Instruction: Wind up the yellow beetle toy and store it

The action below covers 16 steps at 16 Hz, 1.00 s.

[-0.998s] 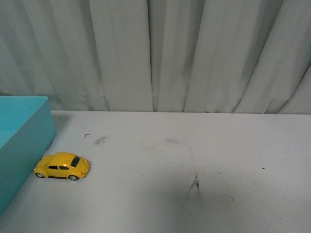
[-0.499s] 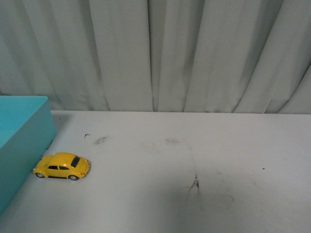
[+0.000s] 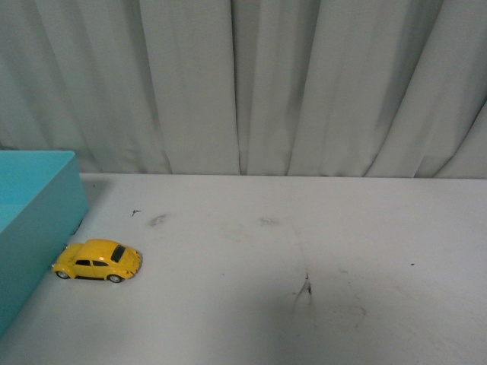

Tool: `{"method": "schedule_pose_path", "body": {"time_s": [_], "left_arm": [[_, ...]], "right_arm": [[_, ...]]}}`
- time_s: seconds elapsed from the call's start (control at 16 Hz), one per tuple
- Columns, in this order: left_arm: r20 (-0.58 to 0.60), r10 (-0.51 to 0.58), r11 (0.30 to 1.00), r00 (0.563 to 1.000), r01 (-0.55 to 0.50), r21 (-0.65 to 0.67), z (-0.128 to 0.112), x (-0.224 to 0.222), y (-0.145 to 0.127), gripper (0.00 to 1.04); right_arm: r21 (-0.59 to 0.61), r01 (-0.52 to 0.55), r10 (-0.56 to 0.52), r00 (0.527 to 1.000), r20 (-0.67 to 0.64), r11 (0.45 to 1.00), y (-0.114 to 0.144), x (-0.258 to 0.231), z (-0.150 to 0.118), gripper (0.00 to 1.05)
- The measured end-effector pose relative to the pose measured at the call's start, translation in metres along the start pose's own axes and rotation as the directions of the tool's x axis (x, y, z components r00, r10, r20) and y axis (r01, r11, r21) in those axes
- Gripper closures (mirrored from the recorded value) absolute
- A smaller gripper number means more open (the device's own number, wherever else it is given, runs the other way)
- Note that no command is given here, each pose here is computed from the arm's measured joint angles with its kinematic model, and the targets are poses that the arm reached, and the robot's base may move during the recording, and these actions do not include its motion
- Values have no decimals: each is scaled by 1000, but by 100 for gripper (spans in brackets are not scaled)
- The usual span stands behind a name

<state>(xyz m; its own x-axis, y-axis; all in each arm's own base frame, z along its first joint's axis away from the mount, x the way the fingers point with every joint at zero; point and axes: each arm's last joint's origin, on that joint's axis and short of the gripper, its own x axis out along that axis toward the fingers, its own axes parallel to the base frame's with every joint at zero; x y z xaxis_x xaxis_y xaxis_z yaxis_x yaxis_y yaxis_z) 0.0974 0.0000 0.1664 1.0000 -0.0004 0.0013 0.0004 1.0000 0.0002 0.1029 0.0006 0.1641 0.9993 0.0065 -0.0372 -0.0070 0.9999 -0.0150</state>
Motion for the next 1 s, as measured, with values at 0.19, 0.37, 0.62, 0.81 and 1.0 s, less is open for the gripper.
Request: {"method": "schedule_pose_path", "body": {"time_s": [0.19, 0.37, 0.62, 0.81, 1.0], "left_arm": [[2, 0, 1000, 1000, 0, 0, 0, 0, 0, 7], [0, 1, 1000, 1000, -1, 0, 0, 0, 0, 7], [0, 1, 1000, 1000, -1, 0, 0, 0, 0, 7], [0, 1, 1000, 1000, -1, 0, 0, 0, 0, 7], [-75, 33, 999, 997, -35, -28, -2, -1, 0, 7]], "right_arm": [[1, 2, -2, 999, 43, 1000, 0, -6, 2, 103], [0, 2, -2, 999, 41, 1000, 0, -6, 2, 103], [0, 2, -2, 999, 41, 1000, 0, -6, 2, 54], [0, 2, -2, 999, 41, 1000, 0, -6, 2, 18], [0, 2, -2, 999, 41, 1000, 0, -6, 2, 7]]}}
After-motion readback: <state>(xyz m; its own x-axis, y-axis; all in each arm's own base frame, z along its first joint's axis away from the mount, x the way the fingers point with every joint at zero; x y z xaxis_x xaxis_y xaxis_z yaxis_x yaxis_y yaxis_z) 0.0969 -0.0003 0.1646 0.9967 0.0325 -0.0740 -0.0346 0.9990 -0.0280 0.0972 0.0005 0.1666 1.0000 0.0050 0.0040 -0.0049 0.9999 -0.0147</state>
